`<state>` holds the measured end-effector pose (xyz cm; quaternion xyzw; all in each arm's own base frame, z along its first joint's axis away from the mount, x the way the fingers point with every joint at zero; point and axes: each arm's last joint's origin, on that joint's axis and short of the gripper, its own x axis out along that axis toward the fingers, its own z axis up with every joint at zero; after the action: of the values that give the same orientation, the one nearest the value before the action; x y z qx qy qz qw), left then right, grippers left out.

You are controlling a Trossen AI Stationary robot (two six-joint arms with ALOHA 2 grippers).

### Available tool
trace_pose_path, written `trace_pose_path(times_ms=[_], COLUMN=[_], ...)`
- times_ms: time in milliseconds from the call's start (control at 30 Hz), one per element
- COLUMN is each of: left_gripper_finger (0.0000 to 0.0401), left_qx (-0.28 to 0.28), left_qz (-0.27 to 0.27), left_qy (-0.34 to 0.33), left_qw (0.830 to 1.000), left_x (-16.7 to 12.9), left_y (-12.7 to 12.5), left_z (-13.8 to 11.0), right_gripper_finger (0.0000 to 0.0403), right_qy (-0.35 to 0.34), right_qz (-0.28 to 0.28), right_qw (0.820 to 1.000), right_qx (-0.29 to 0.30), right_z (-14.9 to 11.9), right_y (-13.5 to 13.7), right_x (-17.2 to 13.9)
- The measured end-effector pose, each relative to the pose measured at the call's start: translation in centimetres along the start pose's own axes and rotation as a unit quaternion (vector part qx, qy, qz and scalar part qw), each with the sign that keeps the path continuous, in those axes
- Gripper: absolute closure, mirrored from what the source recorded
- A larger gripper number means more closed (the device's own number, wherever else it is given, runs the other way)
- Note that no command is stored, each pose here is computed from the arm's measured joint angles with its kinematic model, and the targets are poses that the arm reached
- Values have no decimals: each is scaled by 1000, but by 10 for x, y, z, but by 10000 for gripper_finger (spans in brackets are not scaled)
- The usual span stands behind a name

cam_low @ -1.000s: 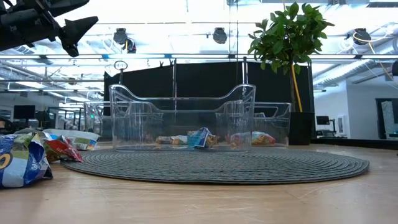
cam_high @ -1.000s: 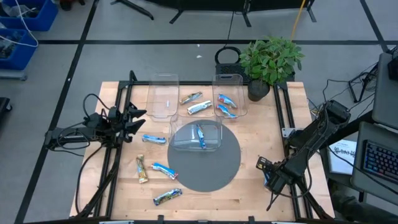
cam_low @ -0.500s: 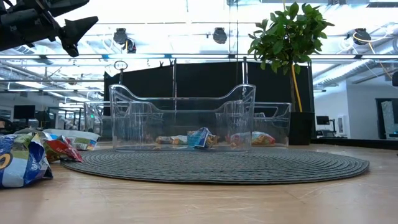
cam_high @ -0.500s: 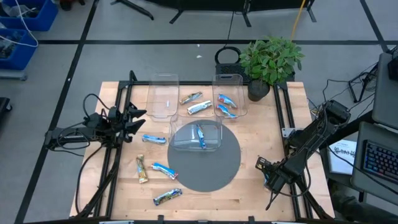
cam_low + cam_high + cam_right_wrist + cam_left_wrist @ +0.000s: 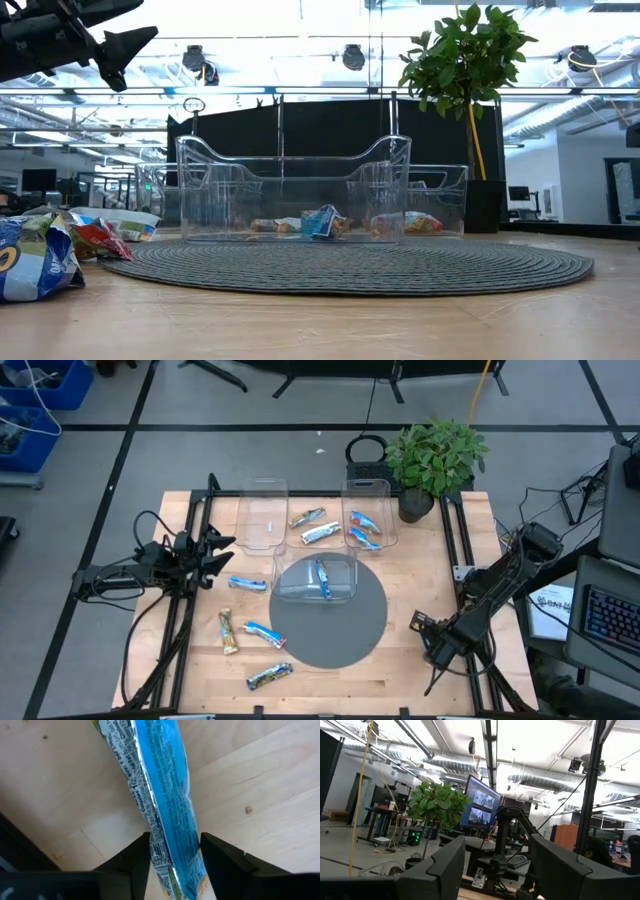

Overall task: Pick and place Granola Bars by type
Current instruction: Put the yellow granola bar into the top left transparent bin

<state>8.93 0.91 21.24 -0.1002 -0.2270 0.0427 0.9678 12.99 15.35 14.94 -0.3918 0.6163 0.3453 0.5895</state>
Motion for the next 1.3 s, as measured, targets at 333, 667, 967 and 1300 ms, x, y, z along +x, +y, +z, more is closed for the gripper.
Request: trace_pose_path(times_ms=[333, 667, 967, 1300], left_gripper_finger=[176, 176, 176, 176], left_qx=[0, 0, 0, 0], left_qz=[0, 0, 0, 0], left_qy=[0, 0, 0, 0], left_qw=[1000, 1000, 1000, 1000], left_x=[0, 0, 0, 0], left_y=[0, 0, 0, 0], left_z=[0, 0, 0, 0], right_gripper_finger=[337, 391, 396, 397], right_qy=[9, 9, -22, -105], right_qz=[3, 2, -5, -44], right_qw=[1000, 1000, 999, 983], right_qx=[0, 1, 33, 142], right_z=[1, 1, 6, 7], right_y=[0, 0, -4, -22], right_x=[3, 3, -11, -61])
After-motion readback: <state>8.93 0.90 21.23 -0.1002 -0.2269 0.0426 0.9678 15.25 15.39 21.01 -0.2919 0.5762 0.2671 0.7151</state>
